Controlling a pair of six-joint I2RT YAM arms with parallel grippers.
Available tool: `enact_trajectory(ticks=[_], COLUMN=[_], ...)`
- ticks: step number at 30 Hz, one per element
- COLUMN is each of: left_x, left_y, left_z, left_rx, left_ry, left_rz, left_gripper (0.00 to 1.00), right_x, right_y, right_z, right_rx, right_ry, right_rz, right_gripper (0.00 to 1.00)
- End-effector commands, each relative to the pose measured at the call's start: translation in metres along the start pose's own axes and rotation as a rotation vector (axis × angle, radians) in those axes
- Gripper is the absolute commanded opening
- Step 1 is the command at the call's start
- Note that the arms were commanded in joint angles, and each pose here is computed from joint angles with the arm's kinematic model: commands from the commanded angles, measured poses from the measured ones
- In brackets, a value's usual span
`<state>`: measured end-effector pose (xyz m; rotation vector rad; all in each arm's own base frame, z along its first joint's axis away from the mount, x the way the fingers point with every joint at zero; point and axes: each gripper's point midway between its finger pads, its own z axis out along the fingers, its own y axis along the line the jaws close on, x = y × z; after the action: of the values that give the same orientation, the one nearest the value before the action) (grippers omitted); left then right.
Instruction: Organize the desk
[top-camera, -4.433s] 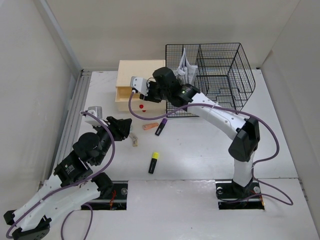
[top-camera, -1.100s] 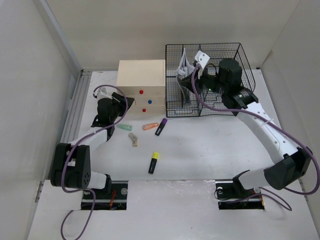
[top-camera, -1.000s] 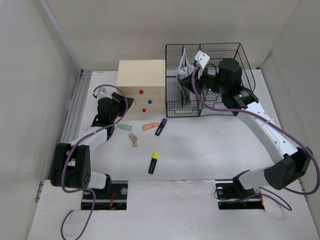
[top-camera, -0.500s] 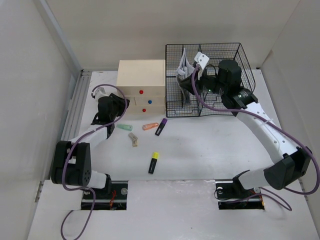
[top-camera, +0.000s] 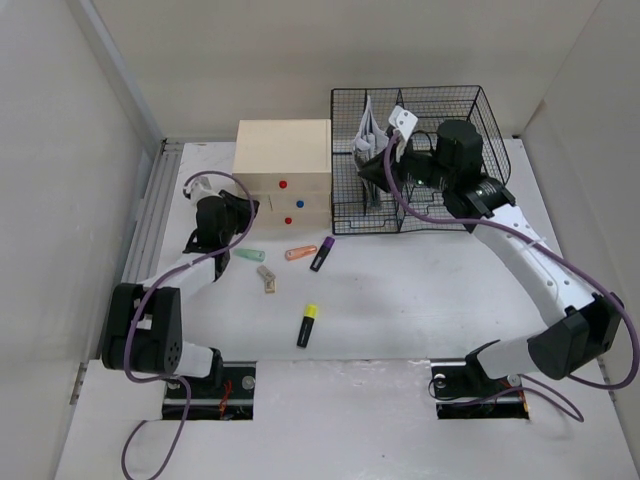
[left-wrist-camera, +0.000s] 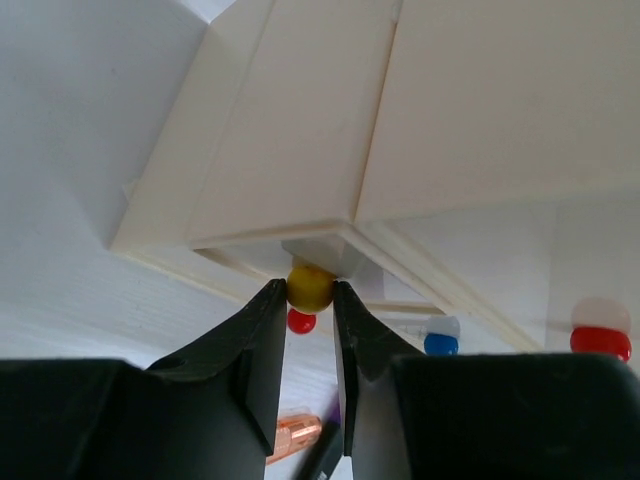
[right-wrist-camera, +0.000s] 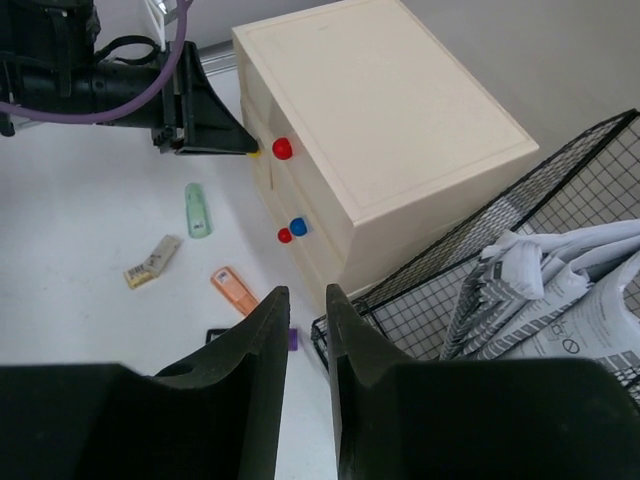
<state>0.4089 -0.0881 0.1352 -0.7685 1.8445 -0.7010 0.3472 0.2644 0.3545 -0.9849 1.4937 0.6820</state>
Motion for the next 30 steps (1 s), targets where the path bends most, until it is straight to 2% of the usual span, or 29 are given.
enact_trajectory(ticks=[1, 6, 10, 11, 14, 17, 21, 23, 27, 30], left_x=[0.008, 0.024, 0.031, 0.037, 0.043, 0.042, 0.044, 0.044, 0.035, 0.021], left_y=[0.007, 0.009, 0.018, 0.017, 0.020, 0.023, 0.024, 0.018, 0.000, -0.016], left_z=[-0.015, -0.046, -0.064, -0.067, -0.076, -0.081, -0.081, -0.086, -0.105, -0.129], left_rx=[0.007, 0.041, 0.054, 0.062, 0.063, 0.054, 0.046, 0.076, 0.129, 0.166], left_ry=[-0.026, -0.036, -0.034, -0.014, -0.002, -0.008, 0.007, 0.018, 0.001, -0.047], left_rz=[-0.016, -0.050, -0.050, -0.046, -0.042, -0.043, -0.011, 0.000, 0.015, 0.052], left_gripper=[0.02, 0.02, 0.02, 0.02, 0.02, 0.02, 0.50, 0.72, 0.87, 0.90], right_x=[-0.004, 0.019, 0.049, 0.050, 0.078, 0.090, 0.109, 0.124, 0.162, 0.191], right_y=[0.010, 0.043, 0.070, 0.073, 0.096, 0.116, 0.142, 0.161, 0.191, 0.205], right_z=[0.002, 0.007, 0.012, 0.015, 0.023, 0.031, 0.035, 0.035, 0.035, 0.037], right_rx=[-0.076, -0.321, -0.480, -0.509, -0.586, -0.648, -0.718, -0.787, -0.912, -0.962], right_ry=[-0.032, 0.004, 0.102, 0.100, 0.199, 0.215, 0.233, 0.252, 0.293, 0.347], right_rz=[-0.022, -0.083, -0.120, -0.199, -0.253, -0.363, -0.464, -0.541, -0.691, -0.780], right_gripper=[0.27, 0.31, 0.38, 0.40, 0.45, 0.47, 0.55, 0.55, 0.56, 0.56])
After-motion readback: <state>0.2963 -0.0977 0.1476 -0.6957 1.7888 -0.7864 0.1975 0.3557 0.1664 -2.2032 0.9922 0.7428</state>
